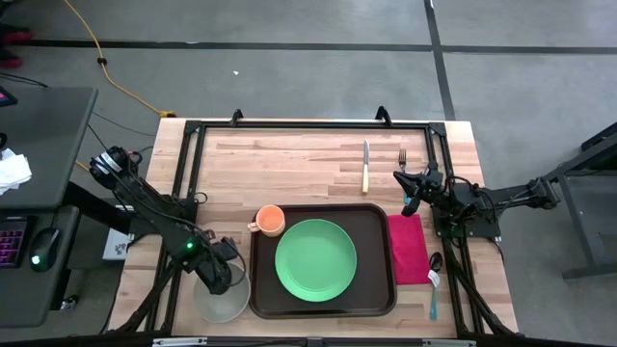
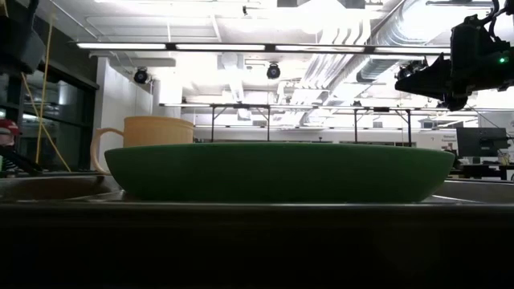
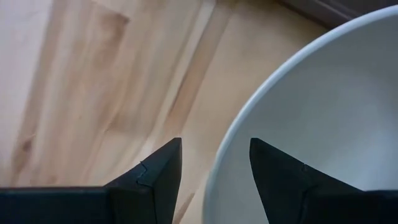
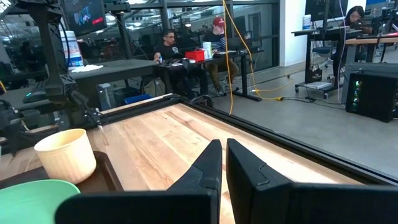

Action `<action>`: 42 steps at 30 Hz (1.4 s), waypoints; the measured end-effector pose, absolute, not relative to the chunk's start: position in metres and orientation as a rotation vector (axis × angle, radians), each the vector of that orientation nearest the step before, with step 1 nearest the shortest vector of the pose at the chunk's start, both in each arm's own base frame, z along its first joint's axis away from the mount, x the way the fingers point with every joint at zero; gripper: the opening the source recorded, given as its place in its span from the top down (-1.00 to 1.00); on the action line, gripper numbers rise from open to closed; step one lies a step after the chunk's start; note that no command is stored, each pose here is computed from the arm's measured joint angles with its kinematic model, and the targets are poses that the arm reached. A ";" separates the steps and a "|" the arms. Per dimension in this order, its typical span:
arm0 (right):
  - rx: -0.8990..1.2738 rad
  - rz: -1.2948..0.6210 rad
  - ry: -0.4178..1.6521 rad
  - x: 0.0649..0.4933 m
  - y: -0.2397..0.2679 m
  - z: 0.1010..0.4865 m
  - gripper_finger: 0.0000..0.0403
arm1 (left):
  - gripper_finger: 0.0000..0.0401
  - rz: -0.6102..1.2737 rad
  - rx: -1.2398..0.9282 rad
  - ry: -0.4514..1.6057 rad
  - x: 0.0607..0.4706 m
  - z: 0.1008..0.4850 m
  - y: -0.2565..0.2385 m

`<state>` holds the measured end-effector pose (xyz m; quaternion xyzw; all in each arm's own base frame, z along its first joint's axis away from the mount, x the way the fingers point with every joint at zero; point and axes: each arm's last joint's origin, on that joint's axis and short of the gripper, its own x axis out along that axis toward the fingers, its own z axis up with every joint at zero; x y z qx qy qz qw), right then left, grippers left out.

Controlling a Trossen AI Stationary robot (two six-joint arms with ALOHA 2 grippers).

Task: Set up tray
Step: Put the white bowl on the green plate on the brown serving tray

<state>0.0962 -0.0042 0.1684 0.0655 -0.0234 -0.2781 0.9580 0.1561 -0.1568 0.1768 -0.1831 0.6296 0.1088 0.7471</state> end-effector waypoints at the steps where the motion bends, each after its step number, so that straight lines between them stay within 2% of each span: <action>1: 0.133 -0.564 -0.048 0.096 -0.004 0.168 1.00 | -0.08 0.230 -0.409 1.371 0.156 0.174 -0.157; 42: 0.134 -0.564 -0.048 0.096 -0.004 0.168 1.00 | -0.08 0.157 -0.411 1.463 0.153 0.172 -0.158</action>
